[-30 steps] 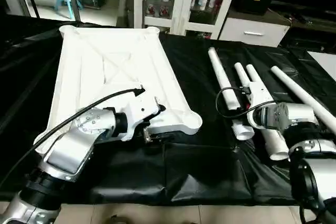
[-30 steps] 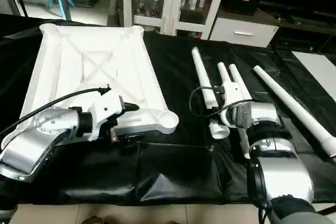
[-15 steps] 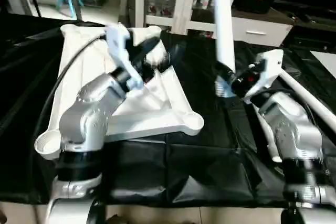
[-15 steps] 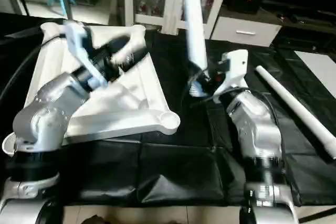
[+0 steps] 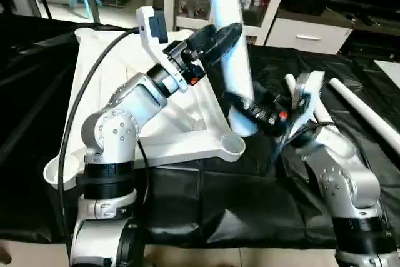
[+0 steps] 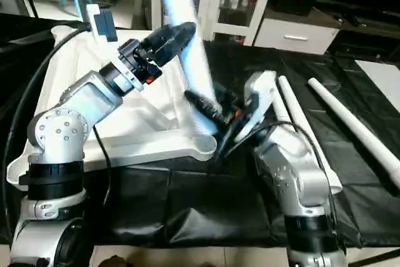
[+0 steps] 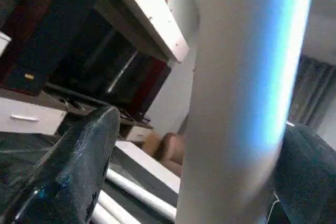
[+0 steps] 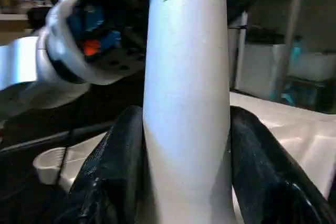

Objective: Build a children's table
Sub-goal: Pick table leg

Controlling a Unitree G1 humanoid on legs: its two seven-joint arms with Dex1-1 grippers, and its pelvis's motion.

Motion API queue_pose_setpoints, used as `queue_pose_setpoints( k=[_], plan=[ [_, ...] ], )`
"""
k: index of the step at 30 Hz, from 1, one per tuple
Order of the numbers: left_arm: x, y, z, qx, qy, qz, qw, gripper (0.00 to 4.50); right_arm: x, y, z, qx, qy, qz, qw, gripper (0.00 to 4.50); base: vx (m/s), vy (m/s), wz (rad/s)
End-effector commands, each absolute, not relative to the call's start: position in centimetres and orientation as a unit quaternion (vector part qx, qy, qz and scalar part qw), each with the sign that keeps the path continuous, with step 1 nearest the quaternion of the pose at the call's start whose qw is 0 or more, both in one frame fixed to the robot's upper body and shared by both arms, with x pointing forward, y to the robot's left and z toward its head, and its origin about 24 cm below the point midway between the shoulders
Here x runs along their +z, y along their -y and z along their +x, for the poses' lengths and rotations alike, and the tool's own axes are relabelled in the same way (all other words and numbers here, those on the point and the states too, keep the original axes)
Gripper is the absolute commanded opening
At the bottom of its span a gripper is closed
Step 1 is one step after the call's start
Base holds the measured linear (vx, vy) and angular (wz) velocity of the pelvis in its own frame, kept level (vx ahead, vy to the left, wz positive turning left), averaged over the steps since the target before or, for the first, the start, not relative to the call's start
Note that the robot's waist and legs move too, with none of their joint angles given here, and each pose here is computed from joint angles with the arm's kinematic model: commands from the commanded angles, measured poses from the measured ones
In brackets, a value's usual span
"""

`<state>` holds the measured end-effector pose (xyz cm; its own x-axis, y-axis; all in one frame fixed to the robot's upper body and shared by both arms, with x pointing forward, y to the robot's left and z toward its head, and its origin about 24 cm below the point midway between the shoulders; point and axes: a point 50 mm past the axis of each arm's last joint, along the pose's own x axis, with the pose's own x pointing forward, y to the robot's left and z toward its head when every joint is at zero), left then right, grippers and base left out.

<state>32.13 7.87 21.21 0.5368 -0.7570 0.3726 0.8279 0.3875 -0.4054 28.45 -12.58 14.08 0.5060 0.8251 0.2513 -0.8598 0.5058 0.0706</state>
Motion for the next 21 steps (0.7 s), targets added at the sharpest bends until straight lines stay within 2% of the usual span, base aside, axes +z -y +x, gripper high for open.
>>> queue_pose_setpoints(
  k=[1, 3, 5, 7, 10, 21],
  plan=[
    [22.2, -7.0, 31.4, -0.516, 0.071, -0.263, 0.812, 4.13, 14.2, 12.9, 28.2, 0.492, 0.082, 0.09, 0.862, 1.87, 0.0, 0.0, 0.0],
    [22.4, -7.0, 31.0, -0.534, 0.072, -0.258, 0.802, 4.07, 13.9, 13.1, 28.3, 0.486, 0.069, 0.089, 0.866, 1.87, 0.0, 0.0, 0.0],
    [22.1, -6.9, 31.0, -0.535, 0.059, -0.248, 0.805, 3.74, 14.0, 13.1, 28.3, 0.486, 0.066, 0.09, 0.867, 1.87, 0.0, 0.0, 0.0],
    [22.0, -6.9, 31.0, -0.533, 0.054, -0.245, 0.808, 3.66, 14.0, 13.2, 28.2, 0.486, 0.066, 0.09, 0.867, 1.87, 0.0, 0.0, 0.0],
    [21.3, -7.1, 31.4, -0.509, 0.039, -0.22, 0.832, 3.4, 14.1, 13.3, 28.4, 0.477, 0.067, 0.096, 0.871, 1.87, 0.0, 0.0, 0.0],
    [21.0, -7.0, 31.1, -0.519, 0.021, -0.23, 0.823, 2.48, 13.9, 13.2, 28.4, 0.477, 0.06, 0.096, 0.872, 1.87, 0.0, 0.0, 0.0]
  ],
)
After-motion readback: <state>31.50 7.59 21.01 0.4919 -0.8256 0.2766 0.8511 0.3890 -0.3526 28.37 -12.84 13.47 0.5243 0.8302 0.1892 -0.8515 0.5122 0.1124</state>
